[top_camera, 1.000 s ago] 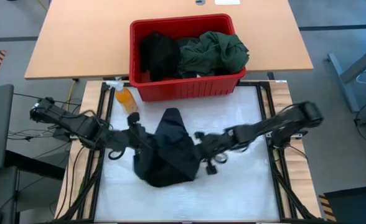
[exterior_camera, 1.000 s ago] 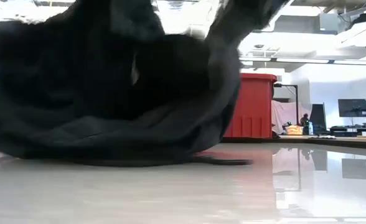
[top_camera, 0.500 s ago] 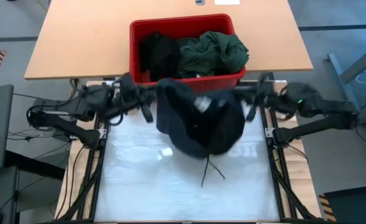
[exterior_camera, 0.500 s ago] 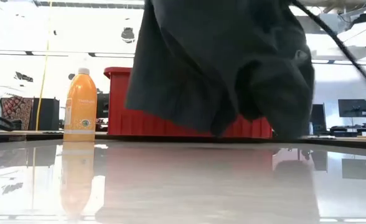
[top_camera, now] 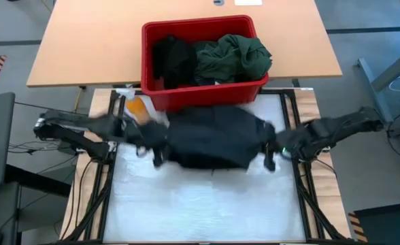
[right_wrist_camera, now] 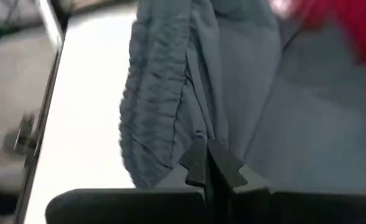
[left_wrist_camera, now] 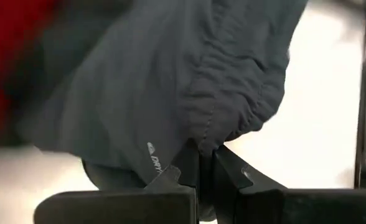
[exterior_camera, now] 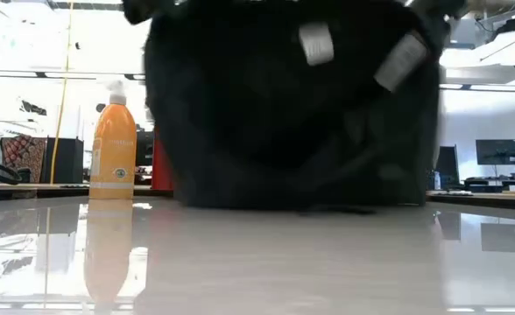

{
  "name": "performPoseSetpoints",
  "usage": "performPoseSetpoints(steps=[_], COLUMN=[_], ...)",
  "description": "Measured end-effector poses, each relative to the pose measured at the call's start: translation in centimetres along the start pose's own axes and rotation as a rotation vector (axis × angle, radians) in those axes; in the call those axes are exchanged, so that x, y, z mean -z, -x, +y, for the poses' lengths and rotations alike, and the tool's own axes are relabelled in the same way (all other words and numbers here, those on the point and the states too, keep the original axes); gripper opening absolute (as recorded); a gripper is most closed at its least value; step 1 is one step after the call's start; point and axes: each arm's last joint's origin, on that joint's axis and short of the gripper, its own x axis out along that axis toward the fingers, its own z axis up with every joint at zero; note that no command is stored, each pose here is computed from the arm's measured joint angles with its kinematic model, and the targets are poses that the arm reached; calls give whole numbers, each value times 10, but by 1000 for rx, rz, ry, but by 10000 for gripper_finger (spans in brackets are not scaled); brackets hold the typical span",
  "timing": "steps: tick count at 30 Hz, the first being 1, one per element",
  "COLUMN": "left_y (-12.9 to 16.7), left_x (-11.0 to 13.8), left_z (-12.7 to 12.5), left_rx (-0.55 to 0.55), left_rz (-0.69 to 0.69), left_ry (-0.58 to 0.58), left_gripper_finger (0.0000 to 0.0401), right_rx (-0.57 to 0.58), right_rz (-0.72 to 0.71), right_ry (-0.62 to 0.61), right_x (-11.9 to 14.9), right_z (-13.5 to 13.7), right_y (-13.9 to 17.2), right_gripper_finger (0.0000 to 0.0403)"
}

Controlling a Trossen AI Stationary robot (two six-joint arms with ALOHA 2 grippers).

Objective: Fold Laundry from Bin
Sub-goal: Fold the black shorts from the red laundry bin

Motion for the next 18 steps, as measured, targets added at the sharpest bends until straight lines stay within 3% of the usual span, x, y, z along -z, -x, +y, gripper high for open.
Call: performPoseSetpoints(steps=[4, 9, 18], left_y=[-46, -95, -135], left_x=[42, 83, 113], left_z=[-19, -29, -48], left_rx=[38, -8, 63], left_rz=[123, 249, 414], left_ry=[11, 11, -105], left_gripper_finger=[0, 0, 0], right_rx=[-36, -106, -213], right_rz=[54, 140, 319], right_ry=[-84, -113, -22], right_x=[32, 53, 66], right_z=[13, 26, 46], right_y=[-38, -75, -97], right_gripper_finger=[18, 34, 118])
